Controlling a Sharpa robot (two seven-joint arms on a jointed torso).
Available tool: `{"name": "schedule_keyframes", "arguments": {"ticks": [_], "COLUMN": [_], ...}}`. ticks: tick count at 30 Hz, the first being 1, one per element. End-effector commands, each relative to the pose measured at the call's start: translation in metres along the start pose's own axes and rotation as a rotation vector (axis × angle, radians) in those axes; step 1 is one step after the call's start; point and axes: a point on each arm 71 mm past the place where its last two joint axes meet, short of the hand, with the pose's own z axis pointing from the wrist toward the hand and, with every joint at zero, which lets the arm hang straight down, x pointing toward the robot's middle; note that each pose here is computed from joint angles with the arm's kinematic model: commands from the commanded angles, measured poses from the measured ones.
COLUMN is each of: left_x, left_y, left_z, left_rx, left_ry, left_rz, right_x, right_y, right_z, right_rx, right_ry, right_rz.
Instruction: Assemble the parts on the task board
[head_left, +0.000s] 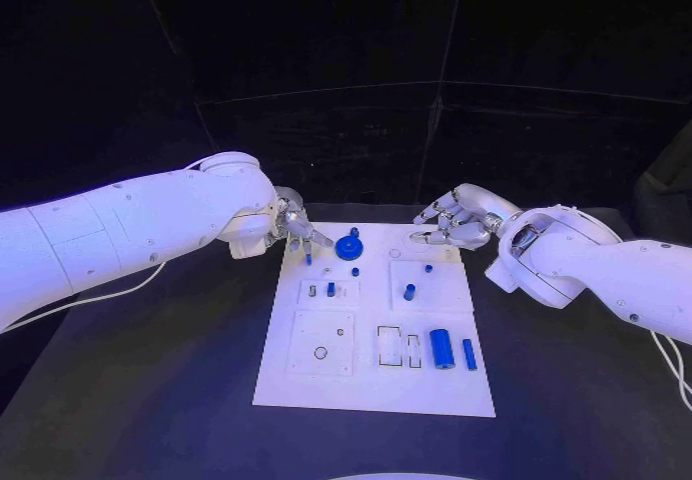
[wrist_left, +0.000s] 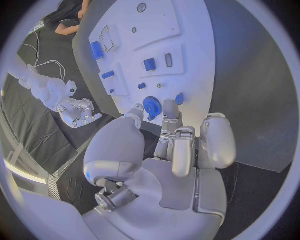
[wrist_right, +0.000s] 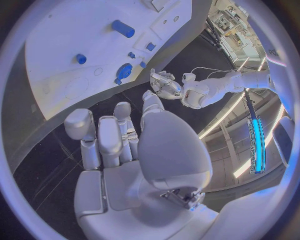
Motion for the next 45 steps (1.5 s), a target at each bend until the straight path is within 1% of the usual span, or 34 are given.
{"name": "schedule_keyframes", "arguments": {"ticks": [1, 4, 8, 15, 22, 30, 45], "left_x": [-0.0025, -0.005, -0.0041, -0.0019, -0.0021, 0.0011, 0.0051], "left_y": [0.0035, 0.0058, 0.0083, 0.0108, 0.0121, 0.0113, 0.0097], "left_z": [0.0054, 0.0118, 0.0207, 0.0287, 0.0326, 0.0362, 0.0403], "left_rx": [-0.033, -0.051, -0.069, -0.085, -0.092, -0.092, -0.094], "left_ry": [0.061, 0.059, 0.059, 0.054, 0.053, 0.058, 0.068], "left_rz": [0.042, 0.038, 0.038, 0.046, 0.047, 0.046, 0.047], "right_x": [-0.001, 0.0, 0.0, 0.001, 0.001, 0.002, 0.002], "right_y": [0.002, 0.002, 0.003, 0.003, 0.004, 0.005, 0.005], "right_z": [0.0, 0.001, 0.001, 0.001, 0.002, 0.003, 0.003], "right_rx": [-0.01, -0.01, -0.012, -0.014, -0.016, -0.017, -0.017], "right_ry": [-0.006, -0.006, -0.006, -0.005, -0.004, -0.003, -0.001], "right_rz": [-0.002, -0.002, -0.001, -0.001, 0.0, 0.0, 0.0]}}
